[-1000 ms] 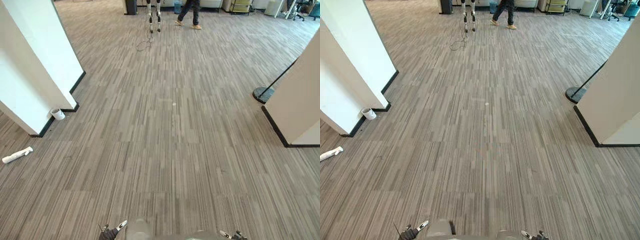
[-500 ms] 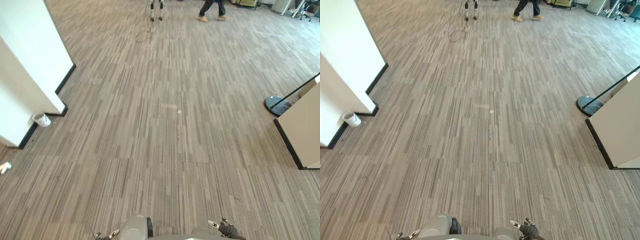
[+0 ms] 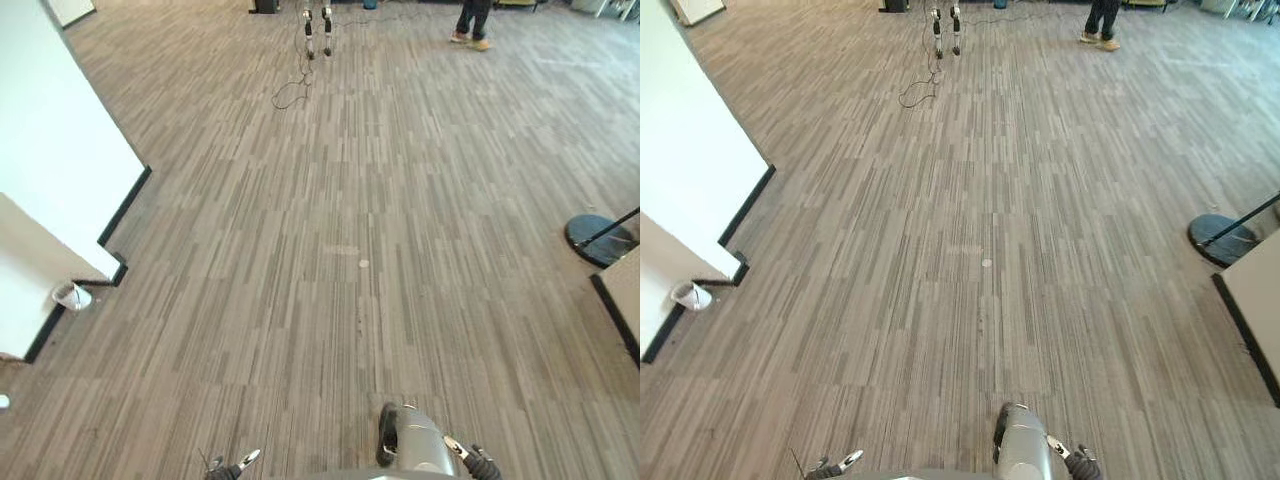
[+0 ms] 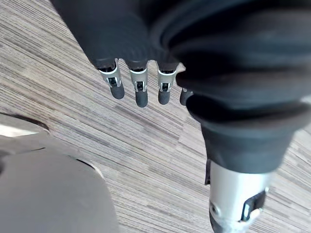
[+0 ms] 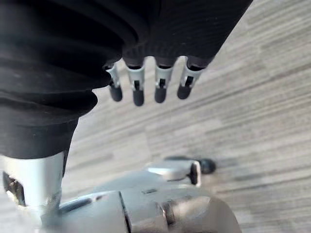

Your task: Organize washtable

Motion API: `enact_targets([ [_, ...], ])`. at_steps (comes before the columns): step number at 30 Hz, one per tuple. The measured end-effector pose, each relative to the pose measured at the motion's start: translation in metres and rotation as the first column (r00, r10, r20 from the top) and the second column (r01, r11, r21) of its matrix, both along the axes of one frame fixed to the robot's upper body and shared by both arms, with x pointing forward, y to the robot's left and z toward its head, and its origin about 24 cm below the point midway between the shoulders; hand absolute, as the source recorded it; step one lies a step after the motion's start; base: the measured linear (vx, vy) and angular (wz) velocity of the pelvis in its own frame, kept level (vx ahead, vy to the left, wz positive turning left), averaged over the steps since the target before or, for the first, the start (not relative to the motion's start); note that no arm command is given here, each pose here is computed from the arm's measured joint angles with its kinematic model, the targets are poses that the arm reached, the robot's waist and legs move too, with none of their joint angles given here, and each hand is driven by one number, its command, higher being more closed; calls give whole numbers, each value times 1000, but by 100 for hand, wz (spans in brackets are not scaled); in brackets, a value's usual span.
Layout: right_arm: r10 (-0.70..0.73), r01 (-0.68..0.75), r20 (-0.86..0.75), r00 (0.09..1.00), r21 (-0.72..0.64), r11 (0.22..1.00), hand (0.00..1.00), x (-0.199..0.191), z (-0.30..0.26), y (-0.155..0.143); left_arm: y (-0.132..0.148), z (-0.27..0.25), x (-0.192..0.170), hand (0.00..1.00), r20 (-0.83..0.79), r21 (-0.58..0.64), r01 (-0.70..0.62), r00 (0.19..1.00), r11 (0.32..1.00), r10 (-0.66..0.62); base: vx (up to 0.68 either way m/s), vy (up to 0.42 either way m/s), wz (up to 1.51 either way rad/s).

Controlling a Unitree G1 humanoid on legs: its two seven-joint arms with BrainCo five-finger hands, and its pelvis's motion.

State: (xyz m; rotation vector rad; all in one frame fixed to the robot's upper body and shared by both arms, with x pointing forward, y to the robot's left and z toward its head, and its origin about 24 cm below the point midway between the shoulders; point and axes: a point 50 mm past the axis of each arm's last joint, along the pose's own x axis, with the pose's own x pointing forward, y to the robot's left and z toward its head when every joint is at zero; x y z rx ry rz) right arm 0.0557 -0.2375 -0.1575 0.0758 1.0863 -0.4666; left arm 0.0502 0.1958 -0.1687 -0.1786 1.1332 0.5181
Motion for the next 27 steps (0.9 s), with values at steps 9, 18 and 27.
enact_targets([
  [9, -2, 2, 19, 1000, 45, 999, 0, 14, -3, 15, 13, 4, -2, 0, 20, 45, 6, 1000, 999, -6, 462, 18, -21],
  [18, 27, -23, -31, 999, 116, 993, 0, 6, -12, 38, 37, 4, -24, 0, -57, 84, 2, 998, 996, 3, 515, 257, -20],
  [27, 19, -21, 24, 1000, 79, 997, 0, 13, -6, 25, 28, 3, -12, 0, -33, 55, 23, 999, 998, -21, 405, 12, -3],
])
